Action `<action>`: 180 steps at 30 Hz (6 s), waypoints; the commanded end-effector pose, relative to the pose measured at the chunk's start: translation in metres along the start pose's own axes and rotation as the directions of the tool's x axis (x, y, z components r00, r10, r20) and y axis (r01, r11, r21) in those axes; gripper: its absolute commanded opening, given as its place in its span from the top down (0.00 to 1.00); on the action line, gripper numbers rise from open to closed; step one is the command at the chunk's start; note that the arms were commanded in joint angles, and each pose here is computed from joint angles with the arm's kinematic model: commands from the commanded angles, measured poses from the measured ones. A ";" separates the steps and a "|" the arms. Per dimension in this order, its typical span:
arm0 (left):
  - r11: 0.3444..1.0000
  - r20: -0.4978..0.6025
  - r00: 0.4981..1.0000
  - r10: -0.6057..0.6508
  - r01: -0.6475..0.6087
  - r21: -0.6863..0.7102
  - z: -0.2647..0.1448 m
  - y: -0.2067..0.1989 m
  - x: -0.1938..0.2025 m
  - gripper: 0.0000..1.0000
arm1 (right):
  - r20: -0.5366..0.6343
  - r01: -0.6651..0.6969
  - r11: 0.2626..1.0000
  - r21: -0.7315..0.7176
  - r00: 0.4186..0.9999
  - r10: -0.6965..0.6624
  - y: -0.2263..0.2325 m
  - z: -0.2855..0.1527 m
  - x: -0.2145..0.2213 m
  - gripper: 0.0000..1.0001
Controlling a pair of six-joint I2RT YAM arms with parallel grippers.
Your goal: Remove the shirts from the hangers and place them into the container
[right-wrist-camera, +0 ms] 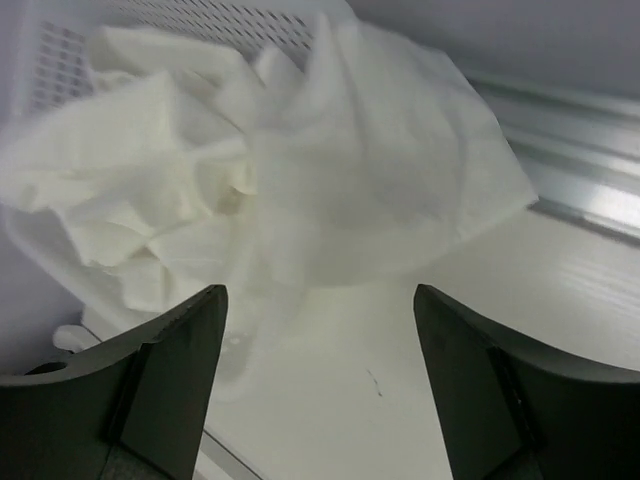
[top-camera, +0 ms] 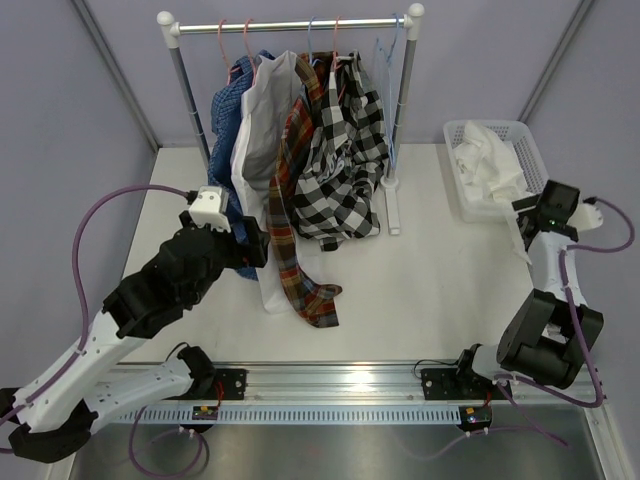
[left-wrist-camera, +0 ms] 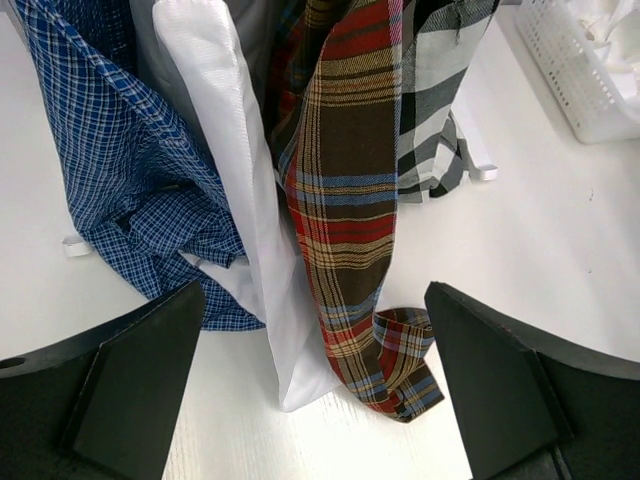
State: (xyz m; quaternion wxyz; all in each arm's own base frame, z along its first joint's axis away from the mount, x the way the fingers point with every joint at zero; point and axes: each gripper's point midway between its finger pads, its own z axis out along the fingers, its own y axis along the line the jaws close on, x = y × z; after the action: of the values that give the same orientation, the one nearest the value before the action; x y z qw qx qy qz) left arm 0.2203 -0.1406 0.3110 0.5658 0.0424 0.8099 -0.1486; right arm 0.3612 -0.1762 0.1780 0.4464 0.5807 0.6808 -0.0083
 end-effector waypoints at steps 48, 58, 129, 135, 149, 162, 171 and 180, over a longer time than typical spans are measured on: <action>1.000 0.022 1.000 -0.012 0.012 -0.021 0.002 0.007 0.006 0.01 | 0.030 -0.196 0.975 -0.105 0.979 0.200 -0.014 0.050 -0.010 1.00; 0.999 0.013 1.000 0.014 -0.014 -0.029 0.007 0.004 0.001 0.01 | 0.105 0.095 0.951 -0.295 0.992 -0.066 0.120 -0.011 -0.078 1.00; 0.977 0.045 0.987 0.155 -0.160 0.143 0.197 -0.120 -0.148 0.36 | 0.165 0.387 0.544 -0.745 0.896 -0.412 0.110 -0.257 0.009 0.01; 0.983 0.028 0.983 0.181 -0.182 0.033 0.216 -0.095 -0.142 0.35 | 0.166 0.399 0.529 -0.749 0.886 -0.433 0.107 -0.258 0.017 0.01; 0.974 0.128 0.967 0.218 -0.224 0.030 0.179 -0.089 -0.182 0.32 | 0.156 0.391 0.523 -0.757 0.886 -0.437 0.105 -0.256 0.022 0.01; 0.975 0.025 0.979 0.204 -0.205 0.082 0.205 -0.088 -0.142 0.38 | 0.143 0.389 0.526 -0.756 0.883 -0.447 0.101 -0.253 0.027 0.01; 0.976 -0.010 0.983 0.181 -0.179 0.122 0.221 -0.098 -0.128 0.45 | 0.129 0.383 0.524 -0.761 0.881 -0.456 0.098 -0.253 0.032 0.01; 0.975 0.005 0.977 0.211 -0.211 0.073 0.237 -0.093 -0.131 0.62 | 0.102 0.372 0.528 -0.764 0.876 -0.471 0.091 -0.252 0.040 0.00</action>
State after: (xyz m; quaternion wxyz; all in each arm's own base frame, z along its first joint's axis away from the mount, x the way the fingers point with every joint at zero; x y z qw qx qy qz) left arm 0.4541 -0.2866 0.3354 0.5312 0.1588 0.8251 -0.1091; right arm 0.2903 0.0084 0.3470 0.5898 0.1734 0.7657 0.1894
